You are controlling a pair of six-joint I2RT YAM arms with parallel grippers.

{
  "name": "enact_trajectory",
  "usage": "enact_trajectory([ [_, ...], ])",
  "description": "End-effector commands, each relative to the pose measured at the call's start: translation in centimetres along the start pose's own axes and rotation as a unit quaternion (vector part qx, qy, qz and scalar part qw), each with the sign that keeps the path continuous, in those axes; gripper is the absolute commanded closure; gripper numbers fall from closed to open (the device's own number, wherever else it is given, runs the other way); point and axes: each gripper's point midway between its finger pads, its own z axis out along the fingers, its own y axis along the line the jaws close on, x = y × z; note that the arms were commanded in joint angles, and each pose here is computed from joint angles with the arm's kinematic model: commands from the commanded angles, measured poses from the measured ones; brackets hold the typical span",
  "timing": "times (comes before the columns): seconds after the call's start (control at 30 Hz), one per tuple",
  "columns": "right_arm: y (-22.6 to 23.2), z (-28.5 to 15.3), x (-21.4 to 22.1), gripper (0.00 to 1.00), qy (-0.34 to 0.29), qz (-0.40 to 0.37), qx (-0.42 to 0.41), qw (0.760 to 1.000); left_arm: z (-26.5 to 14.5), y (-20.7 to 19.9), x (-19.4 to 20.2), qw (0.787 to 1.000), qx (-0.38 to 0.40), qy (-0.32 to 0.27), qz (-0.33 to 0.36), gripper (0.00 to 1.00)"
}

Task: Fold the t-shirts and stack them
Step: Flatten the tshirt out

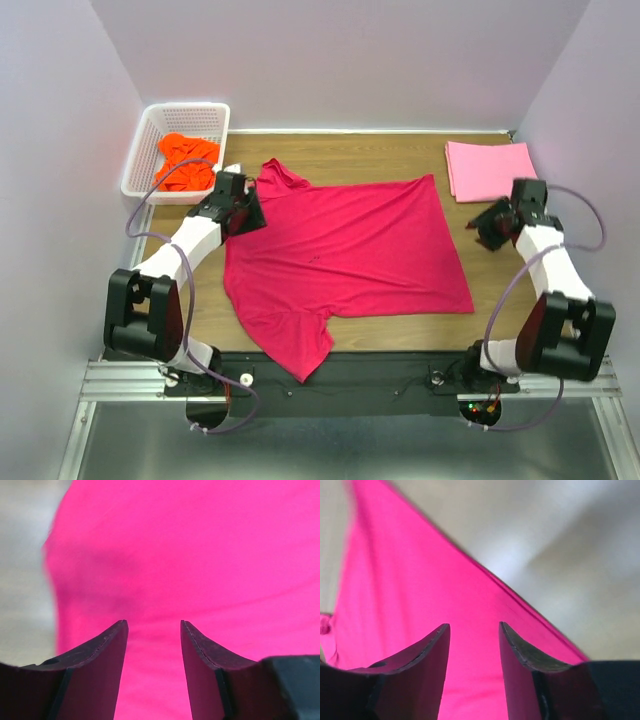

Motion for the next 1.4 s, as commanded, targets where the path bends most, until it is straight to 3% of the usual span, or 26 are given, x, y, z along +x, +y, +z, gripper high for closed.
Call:
enact_trajectory([
  [0.0,7.7,2.9,-3.6,0.55,-0.013,-0.127,-0.064,0.990,-2.0,-5.2,-6.1,0.996,0.040,-0.073,0.007,0.42],
  [0.13,11.4,6.9,-4.3,0.67,0.007,-0.132,-0.083,0.988,0.1,-7.5,-8.4,0.996,0.041,-0.073,0.021,0.50],
  [0.23,13.6,10.0,-3.5,0.72,0.021,-0.138,-0.092,0.986,2.3,-8.4,-9.9,0.996,0.031,-0.073,0.041,0.58],
  [0.33,15.2,11.5,-3.1,0.75,0.021,-0.142,-0.105,0.984,4.8,-8.8,-10.9,0.995,0.021,-0.072,0.061,0.59],
  [0.6,12.9,15.2,-1.6,0.75,0.038,-0.130,-0.063,0.989,12.5,-7.9,-10.1,0.996,-0.006,-0.031,0.079,0.62],
  [0.8,9.1,16.8,1.0,0.76,0.072,-0.129,-0.022,0.989,13.8,-5.1,-10.5,0.998,-0.028,-0.027,0.052,0.63],
  [1.03,3.8,15.3,1.1,0.76,0.048,-0.113,0.045,0.991,14.2,-1.9,-8.7,0.998,-0.051,0.000,0.031,0.63],
  [1.27,5.8,13.4,-0.6,0.74,0.019,-0.135,0.017,0.990,13.1,-3.1,-9.4,0.999,-0.026,-0.009,0.028,0.63],
  [1.37,8.7,12.4,-1.7,0.69,0.008,-0.170,-0.023,0.985,11.8,-4.2,-10.7,0.999,-0.005,-0.024,0.026,0.58],
])
